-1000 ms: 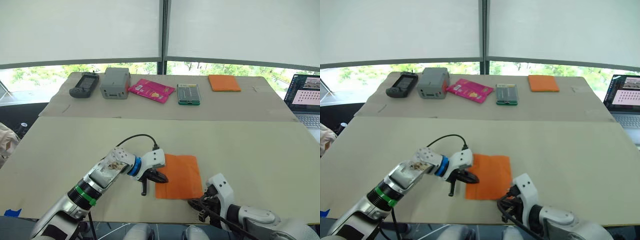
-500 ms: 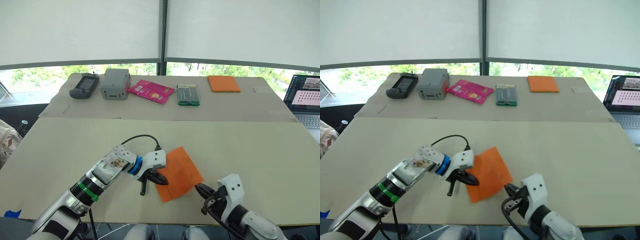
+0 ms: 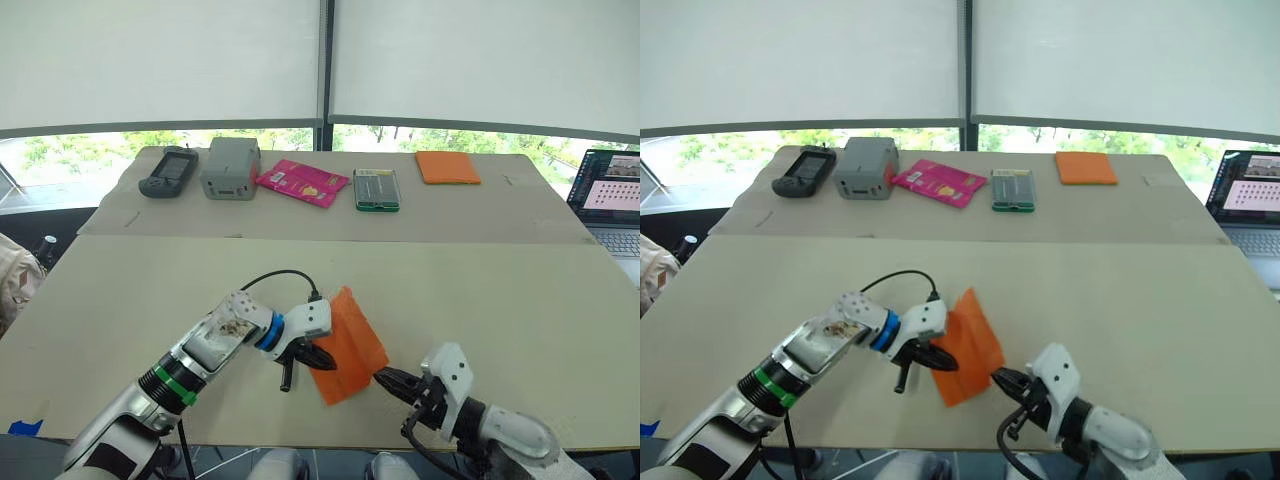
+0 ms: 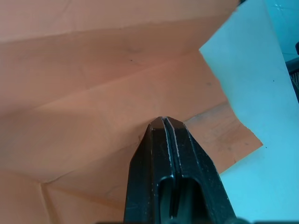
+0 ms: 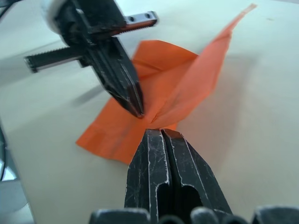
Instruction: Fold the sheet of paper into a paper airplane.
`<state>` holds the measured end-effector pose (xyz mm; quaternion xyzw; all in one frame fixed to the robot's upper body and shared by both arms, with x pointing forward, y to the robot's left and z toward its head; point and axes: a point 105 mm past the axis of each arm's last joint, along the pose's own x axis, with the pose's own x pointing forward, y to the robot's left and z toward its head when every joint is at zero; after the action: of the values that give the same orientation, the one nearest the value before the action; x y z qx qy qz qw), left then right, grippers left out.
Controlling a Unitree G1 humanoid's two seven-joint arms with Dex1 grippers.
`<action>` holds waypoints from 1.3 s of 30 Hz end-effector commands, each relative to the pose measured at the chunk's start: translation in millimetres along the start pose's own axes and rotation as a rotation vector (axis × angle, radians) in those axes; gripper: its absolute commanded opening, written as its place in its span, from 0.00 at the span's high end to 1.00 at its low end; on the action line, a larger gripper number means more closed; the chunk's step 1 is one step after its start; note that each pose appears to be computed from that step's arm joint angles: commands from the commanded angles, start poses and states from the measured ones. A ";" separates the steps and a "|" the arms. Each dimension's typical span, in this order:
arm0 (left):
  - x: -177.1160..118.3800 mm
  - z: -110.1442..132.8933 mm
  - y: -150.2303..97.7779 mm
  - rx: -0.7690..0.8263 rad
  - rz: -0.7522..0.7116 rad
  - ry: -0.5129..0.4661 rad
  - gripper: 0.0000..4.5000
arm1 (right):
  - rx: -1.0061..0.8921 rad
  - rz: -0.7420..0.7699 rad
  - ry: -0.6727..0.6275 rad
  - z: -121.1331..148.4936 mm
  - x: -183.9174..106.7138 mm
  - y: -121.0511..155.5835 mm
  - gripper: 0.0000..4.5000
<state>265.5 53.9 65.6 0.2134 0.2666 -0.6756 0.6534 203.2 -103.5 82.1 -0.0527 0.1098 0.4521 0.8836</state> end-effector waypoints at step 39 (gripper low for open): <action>-48.1 -6.7 -8.8 -0.327 0.372 -0.306 1.00 | -0.170 0.421 0.474 -16.8 72.3 -25.8 0.99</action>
<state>257.3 96.8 93.5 0.0234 0.2235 -0.5233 0.8220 257.5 -51.3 65.3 -0.1942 0.2413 0.6450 0.6986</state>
